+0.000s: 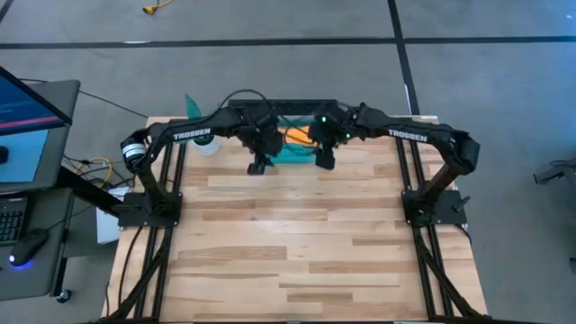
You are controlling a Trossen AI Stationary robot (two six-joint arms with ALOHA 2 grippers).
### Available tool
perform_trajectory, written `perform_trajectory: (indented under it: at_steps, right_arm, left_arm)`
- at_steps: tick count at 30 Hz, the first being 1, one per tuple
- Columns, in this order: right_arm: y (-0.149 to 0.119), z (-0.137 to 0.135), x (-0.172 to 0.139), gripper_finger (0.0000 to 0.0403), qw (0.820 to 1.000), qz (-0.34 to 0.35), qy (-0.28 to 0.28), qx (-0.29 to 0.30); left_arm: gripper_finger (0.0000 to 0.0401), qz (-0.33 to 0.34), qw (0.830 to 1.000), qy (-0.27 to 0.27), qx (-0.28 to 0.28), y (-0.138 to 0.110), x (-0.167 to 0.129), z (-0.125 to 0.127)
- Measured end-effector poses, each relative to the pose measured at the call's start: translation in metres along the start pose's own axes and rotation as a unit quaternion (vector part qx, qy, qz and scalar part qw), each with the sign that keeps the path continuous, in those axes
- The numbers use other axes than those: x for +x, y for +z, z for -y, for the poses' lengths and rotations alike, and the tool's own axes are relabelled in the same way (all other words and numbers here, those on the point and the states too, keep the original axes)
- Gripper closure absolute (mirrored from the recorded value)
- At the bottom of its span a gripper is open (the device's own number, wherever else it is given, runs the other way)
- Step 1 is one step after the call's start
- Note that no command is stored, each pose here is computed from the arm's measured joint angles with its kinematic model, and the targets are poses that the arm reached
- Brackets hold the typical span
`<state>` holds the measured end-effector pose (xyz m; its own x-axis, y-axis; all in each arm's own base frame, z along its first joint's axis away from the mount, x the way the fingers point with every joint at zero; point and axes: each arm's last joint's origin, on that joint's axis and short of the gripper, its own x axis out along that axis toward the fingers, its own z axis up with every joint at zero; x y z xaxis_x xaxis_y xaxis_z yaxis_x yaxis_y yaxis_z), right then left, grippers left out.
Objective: Roll microfiber towels into tight, uniform cylinder then place into a basket
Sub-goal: Return to Home Position
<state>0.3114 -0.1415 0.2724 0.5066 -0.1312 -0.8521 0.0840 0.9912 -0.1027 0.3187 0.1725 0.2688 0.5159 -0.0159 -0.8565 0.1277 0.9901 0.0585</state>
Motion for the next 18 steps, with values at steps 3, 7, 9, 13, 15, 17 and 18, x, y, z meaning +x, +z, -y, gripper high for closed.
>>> perform_trajectory:
  at_steps: [3, 7, 9, 13, 15, 17, 18]
  right_arm:
    - [-0.008, -0.021, 0.004, 0.0165, 1.0, -0.006, 0.019, -0.003]
    - [-0.019, -0.046, 0.005, 0.0165, 0.999, 0.002, 0.033, -0.003]
    - [-0.027, -0.056, 0.004, 0.0165, 0.999, 0.001, 0.037, 0.005]
    - [-0.043, -0.073, -0.004, 0.0165, 0.999, 0.014, 0.039, 0.021]
    - [-0.05, -0.081, -0.009, 0.0165, 0.999, 0.021, 0.034, 0.025]
    - [-0.07, -0.092, -0.019, 0.0165, 0.999, -0.014, 0.05, 0.001]
    - [-0.072, -0.096, -0.025, 0.0166, 0.999, -0.004, 0.049, -0.004]
  left_arm:
    - [0.0243, 0.012, 0.997, -0.069, 0.015, 0.006, 0.001, 0.02]
    - [0.0243, 0.035, 0.99, -0.128, 0.037, 0.012, 0.011, 0.04]
    - [0.0243, 0.042, 0.988, -0.144, 0.043, 0.01, 0.022, 0.049]
    - [0.0243, 0.052, 0.985, -0.153, 0.052, 0.004, 0.046, 0.069]
    - [0.0243, 0.055, 0.987, -0.141, 0.057, 0.003, 0.057, 0.081]
    - [0.0243, 0.017, 0.99, -0.134, 0.04, -0.008, 0.059, 0.09]
    - [0.0243, 0.008, 0.992, -0.122, 0.039, -0.011, 0.061, 0.092]
